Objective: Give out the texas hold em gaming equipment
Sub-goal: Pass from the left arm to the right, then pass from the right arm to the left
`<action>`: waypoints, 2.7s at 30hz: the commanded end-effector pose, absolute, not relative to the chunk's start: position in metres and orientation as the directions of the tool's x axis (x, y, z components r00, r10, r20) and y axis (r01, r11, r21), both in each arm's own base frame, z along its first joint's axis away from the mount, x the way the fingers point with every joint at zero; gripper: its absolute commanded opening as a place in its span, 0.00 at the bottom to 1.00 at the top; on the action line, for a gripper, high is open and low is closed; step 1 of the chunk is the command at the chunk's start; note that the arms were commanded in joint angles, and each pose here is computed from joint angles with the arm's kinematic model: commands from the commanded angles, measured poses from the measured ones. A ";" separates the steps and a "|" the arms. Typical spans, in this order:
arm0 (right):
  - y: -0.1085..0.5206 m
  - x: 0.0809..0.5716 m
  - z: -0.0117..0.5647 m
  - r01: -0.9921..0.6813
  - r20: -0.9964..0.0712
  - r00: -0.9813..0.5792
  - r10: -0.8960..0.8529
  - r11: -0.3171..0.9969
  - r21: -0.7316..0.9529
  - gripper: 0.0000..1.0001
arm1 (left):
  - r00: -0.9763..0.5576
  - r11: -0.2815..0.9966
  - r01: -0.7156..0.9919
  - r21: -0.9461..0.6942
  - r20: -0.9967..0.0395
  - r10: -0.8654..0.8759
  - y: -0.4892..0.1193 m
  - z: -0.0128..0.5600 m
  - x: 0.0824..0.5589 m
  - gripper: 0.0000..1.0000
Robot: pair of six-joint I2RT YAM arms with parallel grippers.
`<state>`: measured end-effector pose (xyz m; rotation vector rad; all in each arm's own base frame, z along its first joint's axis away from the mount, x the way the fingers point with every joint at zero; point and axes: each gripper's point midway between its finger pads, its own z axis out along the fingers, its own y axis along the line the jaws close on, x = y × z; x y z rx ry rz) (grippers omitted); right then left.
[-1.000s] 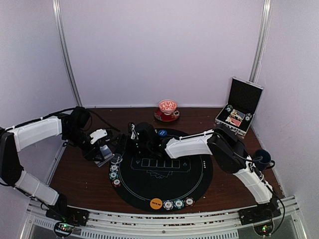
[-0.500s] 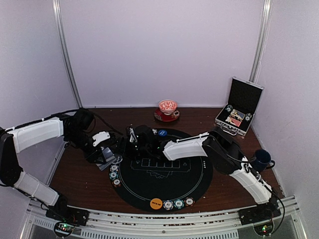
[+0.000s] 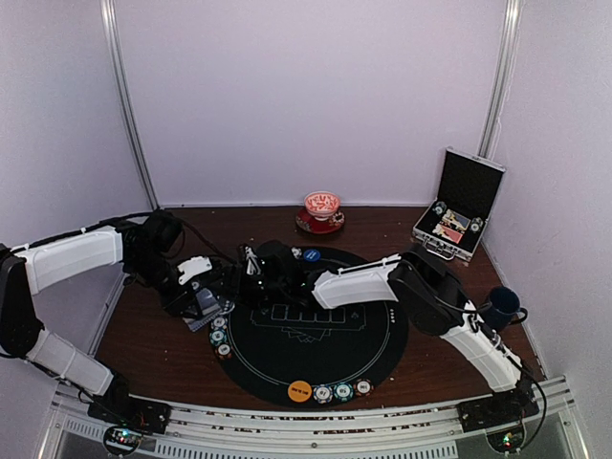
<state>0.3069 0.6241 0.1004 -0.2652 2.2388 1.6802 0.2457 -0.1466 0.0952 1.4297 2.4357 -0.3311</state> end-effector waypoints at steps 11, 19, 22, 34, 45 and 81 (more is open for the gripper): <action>0.643 0.264 0.128 -0.422 -0.416 -0.906 -0.076 0.205 0.883 0.78 | -0.437 0.474 0.880 -0.008 -0.404 0.804 -0.153 0.098 0.256 0.54; 0.644 0.262 0.122 -0.396 -0.387 -0.918 -0.086 0.191 0.898 0.66 | -0.424 0.461 0.887 -0.006 -0.402 0.811 -0.154 0.097 0.253 0.55; 0.643 0.264 0.124 -0.382 -0.374 -0.924 -0.079 0.182 0.906 0.60 | -0.421 0.458 0.889 -0.004 -0.400 0.814 -0.155 0.097 0.252 0.55; 0.640 0.264 0.124 -0.303 -0.299 -0.953 -0.047 0.134 0.944 0.00 | -0.413 0.455 0.891 0.006 -0.407 0.815 -0.156 0.098 0.249 0.79; 0.606 0.283 0.159 -0.308 -0.317 -0.945 0.079 0.106 0.945 0.00 | -0.373 0.477 0.874 0.094 -0.499 0.782 -0.159 0.131 0.260 0.98; 0.460 0.290 0.214 -0.311 -0.346 -0.837 0.423 0.151 0.938 0.00 | 0.226 0.160 0.945 0.287 -0.921 0.316 -0.274 0.222 0.277 0.98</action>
